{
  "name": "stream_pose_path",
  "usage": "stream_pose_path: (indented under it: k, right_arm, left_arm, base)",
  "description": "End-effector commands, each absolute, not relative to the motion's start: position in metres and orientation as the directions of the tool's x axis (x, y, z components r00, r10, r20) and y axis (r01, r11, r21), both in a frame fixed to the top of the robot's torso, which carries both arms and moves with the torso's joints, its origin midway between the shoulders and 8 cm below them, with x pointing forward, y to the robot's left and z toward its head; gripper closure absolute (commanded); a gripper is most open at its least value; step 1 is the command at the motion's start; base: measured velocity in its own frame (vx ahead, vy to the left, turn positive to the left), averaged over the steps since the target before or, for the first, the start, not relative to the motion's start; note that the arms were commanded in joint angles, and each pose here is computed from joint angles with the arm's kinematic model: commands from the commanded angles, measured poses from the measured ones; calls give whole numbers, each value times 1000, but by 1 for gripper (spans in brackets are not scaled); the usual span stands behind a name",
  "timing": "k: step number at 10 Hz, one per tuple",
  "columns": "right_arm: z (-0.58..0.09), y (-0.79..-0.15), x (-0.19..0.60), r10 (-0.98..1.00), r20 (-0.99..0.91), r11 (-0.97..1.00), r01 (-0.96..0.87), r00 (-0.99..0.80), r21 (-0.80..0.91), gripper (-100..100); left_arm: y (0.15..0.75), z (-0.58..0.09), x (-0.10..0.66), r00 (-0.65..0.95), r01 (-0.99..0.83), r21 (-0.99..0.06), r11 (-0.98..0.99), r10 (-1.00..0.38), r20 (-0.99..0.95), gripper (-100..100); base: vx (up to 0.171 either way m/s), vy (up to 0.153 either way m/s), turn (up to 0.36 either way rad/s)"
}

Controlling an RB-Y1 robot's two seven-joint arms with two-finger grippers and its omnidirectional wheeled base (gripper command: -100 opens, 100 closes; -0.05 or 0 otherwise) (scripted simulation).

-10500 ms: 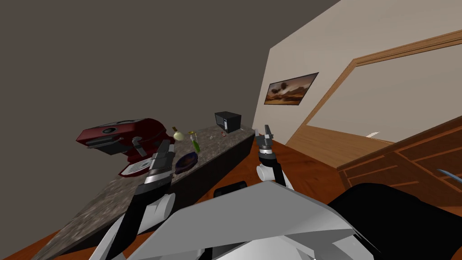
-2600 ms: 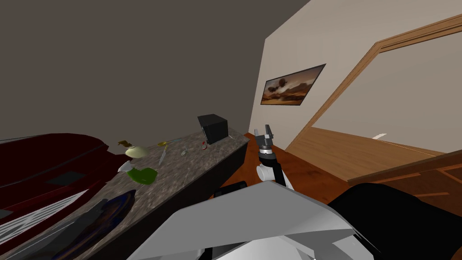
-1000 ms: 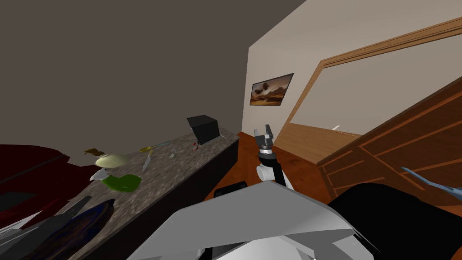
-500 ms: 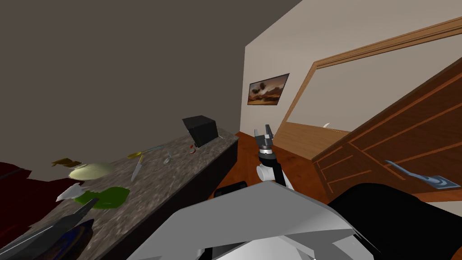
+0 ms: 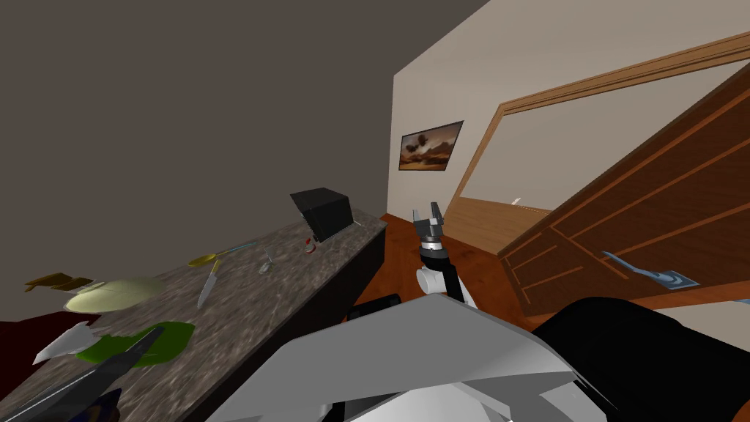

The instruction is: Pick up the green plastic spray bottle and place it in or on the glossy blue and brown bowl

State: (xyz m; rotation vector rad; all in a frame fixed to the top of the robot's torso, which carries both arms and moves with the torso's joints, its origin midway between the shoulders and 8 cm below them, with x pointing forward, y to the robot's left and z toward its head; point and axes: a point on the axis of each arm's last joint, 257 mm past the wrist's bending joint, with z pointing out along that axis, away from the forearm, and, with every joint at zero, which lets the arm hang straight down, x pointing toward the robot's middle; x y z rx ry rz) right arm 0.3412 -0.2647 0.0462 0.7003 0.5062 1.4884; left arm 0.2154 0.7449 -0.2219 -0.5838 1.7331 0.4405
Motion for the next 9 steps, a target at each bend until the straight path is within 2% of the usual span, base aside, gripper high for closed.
stream_pose_path:
  k: [1, 2, 6, 7, 8, 9]
  right_arm:
    - [46, -265, 341, 993, 114, -50, -718, 41, 695, 0]
    - [46, -265, 341, 993, 114, -50, -718, 41, 695, 0]
    - [46, -265, 341, 993, 114, -50, -718, 41, 695, 0]
    - [46, -265, 341, 993, 114, -50, -718, 41, 695, 0]
    - [46, -265, 341, 993, 114, -50, -718, 41, 695, 0]
    - [46, -265, 341, 993, 114, -50, -718, 41, 695, 0]
  left_arm:
    - [745, -222, 215, -180, -596, -14, 803, -150, -972, -100]
    - [745, -222, 215, -180, -596, -14, 803, -150, -972, 100]
    - [745, -222, 215, -180, -597, -14, 802, -150, -972, 100]
    - [745, -222, 215, -180, -597, -14, 802, -150, -972, 0]
    - [745, -222, 215, -180, -597, -14, 802, -150, -972, 100]
    - [745, -222, 215, -180, -597, -14, 802, -150, -972, 0]
  base:
    - [0, 0, 0]
    - [0, 0, 0]
    - [0, 0, 0]
    - [0, 0, 0]
    - [0, 0, 0]
    - [0, 0, 0]
